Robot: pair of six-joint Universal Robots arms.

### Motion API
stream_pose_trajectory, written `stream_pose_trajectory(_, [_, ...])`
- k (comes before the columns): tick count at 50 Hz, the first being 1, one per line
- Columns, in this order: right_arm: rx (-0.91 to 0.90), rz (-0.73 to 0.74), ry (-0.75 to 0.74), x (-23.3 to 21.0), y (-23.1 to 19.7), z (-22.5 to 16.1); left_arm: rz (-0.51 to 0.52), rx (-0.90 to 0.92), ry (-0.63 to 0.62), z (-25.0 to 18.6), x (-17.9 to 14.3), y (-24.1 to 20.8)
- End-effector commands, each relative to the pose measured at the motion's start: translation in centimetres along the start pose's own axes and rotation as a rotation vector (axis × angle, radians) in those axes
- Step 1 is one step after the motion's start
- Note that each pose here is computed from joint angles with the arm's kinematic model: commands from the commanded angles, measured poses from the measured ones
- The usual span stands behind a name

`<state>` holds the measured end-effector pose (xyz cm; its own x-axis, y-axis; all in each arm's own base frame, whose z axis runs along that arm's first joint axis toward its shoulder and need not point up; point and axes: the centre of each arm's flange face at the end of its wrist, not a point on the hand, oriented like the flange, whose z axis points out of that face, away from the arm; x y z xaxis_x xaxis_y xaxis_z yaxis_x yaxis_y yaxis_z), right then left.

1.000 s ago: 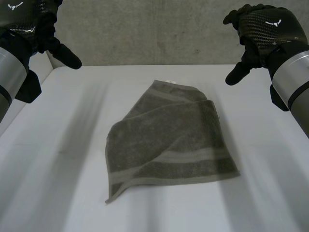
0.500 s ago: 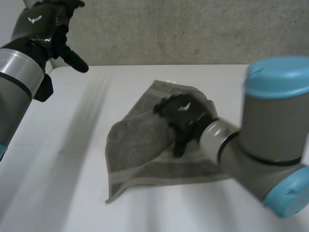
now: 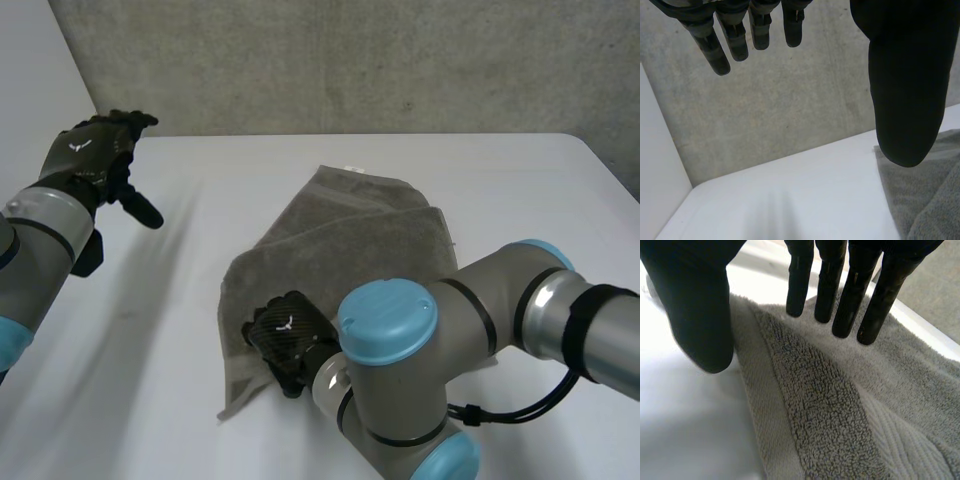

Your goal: Fold the laundry

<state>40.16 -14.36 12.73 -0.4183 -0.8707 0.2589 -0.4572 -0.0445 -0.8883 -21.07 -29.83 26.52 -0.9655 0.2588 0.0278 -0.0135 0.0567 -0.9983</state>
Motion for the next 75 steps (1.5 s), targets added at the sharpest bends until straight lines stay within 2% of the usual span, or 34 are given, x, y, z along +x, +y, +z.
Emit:
stream_pose_trajectory(1, [-0.024, -0.030, 0.028, 0.1, 0.8, 0.9, 0.000, -0.005, -0.012, -0.1, -0.4, 0.7])
stream_pose_trajectory(4, [-0.019, -0.045, 0.033, 0.2, 0.5, 0.9, 0.000, -0.004, -0.010, -0.1, -0.4, 0.7])
stream_pose_trajectory(9, [0.078, -0.042, 0.085, 2.0, -3.3, -0.4, 0.000, -0.005, -0.004, 0.2, -0.4, 1.1])
stream_pose_trajectory(11, [0.204, -0.051, 0.134, 3.4, -8.1, -3.0, 0.000, 0.006, 0.011, 0.5, -0.2, 1.2])
stream_pose_trajectory(12, [0.204, -0.051, 0.134, 3.4, -8.1, -3.0, -0.001, 0.012, 0.034, 0.9, -0.1, 1.7])
stream_pose_trajectory(14, [0.326, -0.061, 0.192, 5.1, -12.6, -5.8, 0.001, 0.014, 0.065, 1.4, 0.1, 2.3])
stream_pose_trajectory(15, [0.326, -0.061, 0.193, 5.1, -12.6, -5.9, -0.001, 0.009, 0.096, 1.9, 0.4, 2.9])
stream_pose_trajectory(17, [0.409, -0.067, 0.268, 7.5, -15.7, -8.7, -0.004, 0.005, 0.128, 2.3, 0.6, 3.5])
stream_pose_trajectory(20, [0.438, -0.069, 0.299, 8.5, -16.9, -10.1, -0.003, -0.018, 0.192, 3.0, 1.2, 4.8])
stream_pose_trajectory(22, [0.478, -0.076, 0.335, 9.6, -18.5, -12.5, -0.007, -0.031, 0.222, 3.3, 1.4, 5.6])
stream_pose_trajectory(27, [0.515, -0.082, 0.365, 10.1, -19.8, -14.5, -0.019, -0.045, 0.335, 4.1, 2.5, 7.2])
stream_pose_trajectory(29, [0.526, -0.084, 0.370, 10.1, -20.1, -15.0, -0.039, -0.068, 0.416, 4.1, 3.6, 8.2])
stream_pose_trajectory(32, [0.550, -0.091, 0.385, 10.1, -20.7, -16.1, -0.054, -0.077, 0.450, 3.9, 4.4, 8.5])
stream_pose_trajectory(34, [0.560, -0.091, 0.389, 10.0, -20.9, -16.6, -0.098, -0.098, 0.505, 3.4, 6.4, 9.1])
stream_pose_trajectory(39, [0.551, -0.089, 0.382, 9.8, -20.7, -17.0, -0.140, -0.103, 0.542, 3.2, 8.0, 9.4])
stream_pose_trajectory(44, [0.547, -0.084, 0.377, 9.5, -20.9, -17.9, -0.229, -0.097, 0.575, 3.9, 10.7, 10.3])
stream_pose_trajectory(50, [0.561, -0.085, 0.379, 9.3, -21.2, -18.9, -0.231, -0.071, 0.520, 4.9, 11.7, 10.8])
stream_pose_trajectory(56, [0.586, -0.087, 0.409, 9.6, -21.9, -20.8, -0.223, -0.025, 0.389, 7.1, 11.2, 11.8])
stream_pose_trajectory(58, [0.584, -0.083, 0.433, 10.1, -21.9, -21.0, -0.208, 0.002, 0.348, 7.7, 10.9, 11.5])
stream_pose_trajectory(60, [0.550, -0.070, 0.523, 12.1, -21.3, -21.0, -0.150, 0.049, 0.236, 8.6, 9.4, 10.6])
stream_pose_trajectory(63, [0.506, -0.057, 0.594, 14.2, -20.3, -20.6, -0.115, 0.069, 0.187, 8.8, 8.4, 9.8])
stream_pose_trajectory(65, [0.480, -0.053, 0.622, 15.3, -19.6, -20.3, -0.053, 0.148, 0.116, 8.2, 5.8, 5.5])
stream_pose_trajectory(66, [0.480, -0.053, 0.623, 15.3, -19.6, -20.3, -0.052, 0.148, 0.116, 8.2, 5.8, 5.5])
stream_pose_trajectory(67, [0.445, -0.046, 0.641, 16.3, -18.7, -19.7, -0.023, 0.183, 0.107, 7.1, 5.1, 3.5])
stream_pose_trajectory(68, [0.418, -0.038, 0.650, 17.1, -17.9, -19.1, 0.004, 0.223, 0.116, 5.7, 5.0, 1.6])
stream_pose_trajectory(69, [0.418, -0.038, 0.650, 17.1, -17.9, -19.1, 0.004, 0.223, 0.116, 5.7, 5.0, 1.6])
stream_pose_trajectory(71, [0.331, 0.011, 0.637, 18.7, -15.3, -16.0, 0.064, 0.311, 0.160, 2.7, 5.3, -2.3])
stream_pose_trajectory(72, [0.330, 0.011, 0.637, 18.7, -15.3, -15.9, 0.065, 0.312, 0.160, 2.7, 5.3, -2.3])
stream_pose_trajectory(73, [0.302, 0.039, 0.636, 19.5, -14.3, -14.8, 0.094, 0.369, 0.171, 1.1, 5.5, -4.5])
stream_pose_trajectory(75, [0.276, 0.069, 0.641, 20.4, -13.3, -13.8, 0.118, 0.412, 0.174, -0.5, 5.5, -6.1])
